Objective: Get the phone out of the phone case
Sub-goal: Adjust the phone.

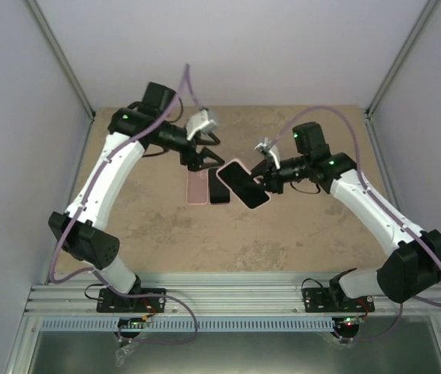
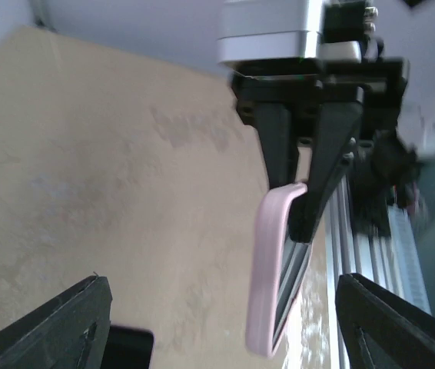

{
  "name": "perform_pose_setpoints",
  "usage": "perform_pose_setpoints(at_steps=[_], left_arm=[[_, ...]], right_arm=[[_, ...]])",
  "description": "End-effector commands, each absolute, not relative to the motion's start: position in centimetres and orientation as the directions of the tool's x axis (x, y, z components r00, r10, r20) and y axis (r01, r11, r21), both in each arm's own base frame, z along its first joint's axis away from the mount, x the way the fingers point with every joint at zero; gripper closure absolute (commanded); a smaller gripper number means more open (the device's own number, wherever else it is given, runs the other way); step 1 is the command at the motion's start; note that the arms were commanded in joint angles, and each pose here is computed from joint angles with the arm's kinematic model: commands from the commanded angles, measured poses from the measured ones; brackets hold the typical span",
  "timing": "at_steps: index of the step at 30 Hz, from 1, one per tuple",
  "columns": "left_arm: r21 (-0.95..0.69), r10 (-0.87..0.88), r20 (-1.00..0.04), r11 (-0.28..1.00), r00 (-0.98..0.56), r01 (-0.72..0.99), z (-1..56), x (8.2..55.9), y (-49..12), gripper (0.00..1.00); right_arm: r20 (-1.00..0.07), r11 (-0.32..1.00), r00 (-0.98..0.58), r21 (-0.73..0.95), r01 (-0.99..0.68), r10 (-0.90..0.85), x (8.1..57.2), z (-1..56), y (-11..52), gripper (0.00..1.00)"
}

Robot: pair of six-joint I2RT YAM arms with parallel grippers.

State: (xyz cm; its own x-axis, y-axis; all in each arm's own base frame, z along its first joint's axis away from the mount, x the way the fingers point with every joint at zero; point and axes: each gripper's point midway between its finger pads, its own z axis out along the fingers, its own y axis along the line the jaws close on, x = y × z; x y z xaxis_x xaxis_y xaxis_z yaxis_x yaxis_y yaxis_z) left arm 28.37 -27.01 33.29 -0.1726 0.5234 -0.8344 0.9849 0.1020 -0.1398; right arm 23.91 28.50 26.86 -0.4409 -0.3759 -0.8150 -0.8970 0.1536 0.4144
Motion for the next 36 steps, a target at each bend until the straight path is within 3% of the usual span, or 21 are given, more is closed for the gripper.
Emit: perform_pose_setpoints(at_steps=[1, 7, 16, 27, 36], left_arm=[[-0.256, 0.239, -0.924, 0.197, -0.3, 0.946, 39.2, 31.3, -25.3, 0.18], [-0.364, -0.04, -0.929, 0.282, -0.368, 0.888, 41.2, 32.5, -23.2, 0.18], [-0.513, -0.258, -0.849, 0.191, -0.462, 0.837, 40.1, 30.9, -23.1, 0.24], [-0.548, -0.236, -0.812, -0.007, -0.534, 0.836, 39.8, 27.4, -28.6, 0.27], [-0.569, -0.208, -0.803, -0.015, -0.559, 0.822, 39.1, 27.0, -30.4, 0.42]], right_arm=[[-0.918, 0.1, -0.367, 0.355, -0.93, -0.149, 25.9, 35.4, 27.4, 0.99], [-0.936, 0.129, -0.353, 0.351, -0.927, 0.01, 28.5, 40.3, 25.4, 1.0], [-0.898, 0.087, -0.415, 0.43, -0.899, 0.148, 30.1, 43.8, 25.1, 0.99], [-0.828, 0.007, -0.523, 0.535, -0.845, 0.204, 30.0, 43.4, 26.6, 1.0], [-0.799, 0.003, -0.565, 0.577, -0.817, 0.205, 30.1, 42.3, 27.0, 0.99]])
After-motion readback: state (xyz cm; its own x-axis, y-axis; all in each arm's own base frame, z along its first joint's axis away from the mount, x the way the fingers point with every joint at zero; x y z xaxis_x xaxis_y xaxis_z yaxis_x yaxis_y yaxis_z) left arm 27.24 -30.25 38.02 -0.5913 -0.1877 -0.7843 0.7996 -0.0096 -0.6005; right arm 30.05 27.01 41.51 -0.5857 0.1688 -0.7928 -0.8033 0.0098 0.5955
